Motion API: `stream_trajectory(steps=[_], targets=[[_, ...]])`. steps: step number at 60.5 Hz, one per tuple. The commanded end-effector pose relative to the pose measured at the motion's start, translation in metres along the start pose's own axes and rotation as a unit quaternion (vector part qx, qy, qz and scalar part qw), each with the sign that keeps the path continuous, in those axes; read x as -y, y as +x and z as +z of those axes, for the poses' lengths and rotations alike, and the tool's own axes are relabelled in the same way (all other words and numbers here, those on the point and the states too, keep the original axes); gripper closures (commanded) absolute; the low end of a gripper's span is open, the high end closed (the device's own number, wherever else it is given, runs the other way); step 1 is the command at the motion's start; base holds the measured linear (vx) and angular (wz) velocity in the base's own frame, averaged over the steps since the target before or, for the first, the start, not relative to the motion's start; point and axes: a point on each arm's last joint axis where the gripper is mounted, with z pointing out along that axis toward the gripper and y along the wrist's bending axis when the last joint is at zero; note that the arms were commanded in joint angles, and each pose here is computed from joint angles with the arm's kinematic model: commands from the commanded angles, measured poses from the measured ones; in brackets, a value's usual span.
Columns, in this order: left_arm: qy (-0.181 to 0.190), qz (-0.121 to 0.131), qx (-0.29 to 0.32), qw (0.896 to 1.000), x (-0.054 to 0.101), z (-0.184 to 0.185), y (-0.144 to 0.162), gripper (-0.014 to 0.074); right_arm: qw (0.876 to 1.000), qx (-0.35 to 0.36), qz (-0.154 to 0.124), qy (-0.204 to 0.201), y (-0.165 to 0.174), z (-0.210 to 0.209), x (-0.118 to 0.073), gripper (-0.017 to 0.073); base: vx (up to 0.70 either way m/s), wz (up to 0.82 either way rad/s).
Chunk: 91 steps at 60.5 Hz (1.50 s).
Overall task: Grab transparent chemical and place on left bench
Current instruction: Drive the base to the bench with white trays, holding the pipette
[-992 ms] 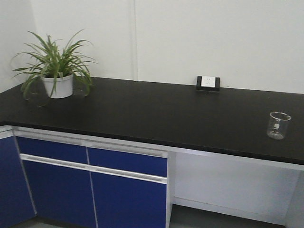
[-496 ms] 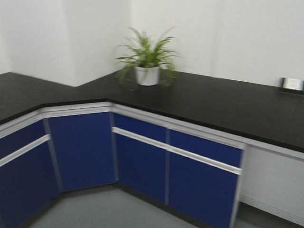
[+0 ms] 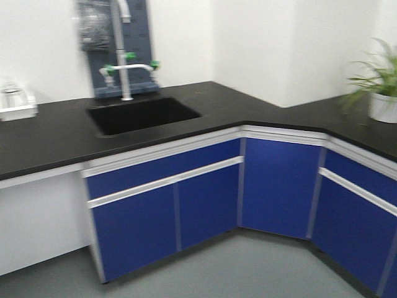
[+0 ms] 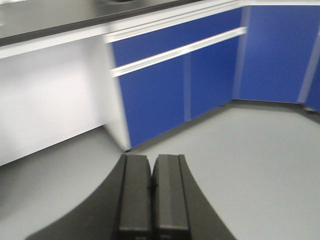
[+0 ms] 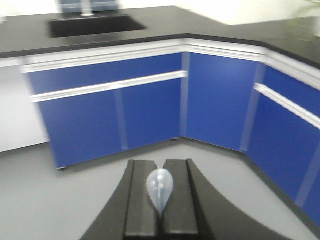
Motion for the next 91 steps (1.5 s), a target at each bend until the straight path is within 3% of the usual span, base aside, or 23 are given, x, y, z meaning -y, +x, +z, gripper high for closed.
stream_trajectory(steps=[1,69,91], targets=[[-0.001,-0.004,0.041,0.999,-0.0001,-0.0013,-0.0028,0.0597,0.999,0.048,-0.006,-0.008,-0.0161,-0.0024,-0.0013,0.0559,-0.08,0.81],[-0.001,-0.004,0.041,0.999,-0.0001,-0.0013,-0.0028,0.0597,0.999,0.048,-0.006,-0.008,-0.0161,-0.0024,-0.0013,0.0559,0.13,0.67],[-0.001,-0.004,0.041,0.999,-0.0001,-0.0013,-0.0028,0.0597,0.999,0.046,-0.006,-0.007,-0.0158,-0.0024,-0.0013,0.0559,0.34,0.26]])
